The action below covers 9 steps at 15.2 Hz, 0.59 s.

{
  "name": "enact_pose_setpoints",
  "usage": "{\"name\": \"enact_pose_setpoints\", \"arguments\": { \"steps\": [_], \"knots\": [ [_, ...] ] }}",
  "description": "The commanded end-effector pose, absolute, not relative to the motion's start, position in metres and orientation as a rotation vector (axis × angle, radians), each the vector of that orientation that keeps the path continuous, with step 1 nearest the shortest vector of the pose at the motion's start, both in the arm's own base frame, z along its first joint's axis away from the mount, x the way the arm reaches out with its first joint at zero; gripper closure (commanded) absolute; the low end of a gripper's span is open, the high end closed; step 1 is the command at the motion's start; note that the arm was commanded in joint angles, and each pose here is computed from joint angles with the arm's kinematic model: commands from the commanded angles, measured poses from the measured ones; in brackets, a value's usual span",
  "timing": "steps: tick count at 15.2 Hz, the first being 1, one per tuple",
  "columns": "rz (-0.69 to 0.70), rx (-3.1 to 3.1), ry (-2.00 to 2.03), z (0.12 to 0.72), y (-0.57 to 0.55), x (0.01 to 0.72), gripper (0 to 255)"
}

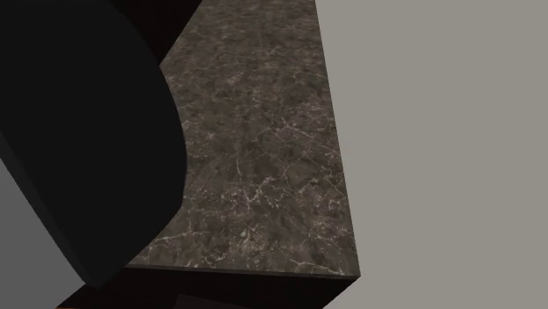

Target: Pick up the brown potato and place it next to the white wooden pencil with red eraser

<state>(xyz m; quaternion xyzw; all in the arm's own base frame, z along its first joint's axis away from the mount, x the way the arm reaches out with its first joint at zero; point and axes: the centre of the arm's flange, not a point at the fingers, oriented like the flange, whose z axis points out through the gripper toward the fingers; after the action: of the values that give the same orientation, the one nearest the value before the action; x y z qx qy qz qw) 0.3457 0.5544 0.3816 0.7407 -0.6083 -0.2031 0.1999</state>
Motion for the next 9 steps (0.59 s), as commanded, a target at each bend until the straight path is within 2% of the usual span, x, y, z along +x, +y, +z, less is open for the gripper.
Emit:
{"name": "enact_pose_setpoints", "arguments": {
  "steps": [1, 9],
  "knots": [
    [-0.568, 2.071, -1.701, 0.371, 0.555, 0.345, 255],
    [-0.568, 2.071, -1.701, 0.329, 0.555, 0.345, 255]
  ]
}}
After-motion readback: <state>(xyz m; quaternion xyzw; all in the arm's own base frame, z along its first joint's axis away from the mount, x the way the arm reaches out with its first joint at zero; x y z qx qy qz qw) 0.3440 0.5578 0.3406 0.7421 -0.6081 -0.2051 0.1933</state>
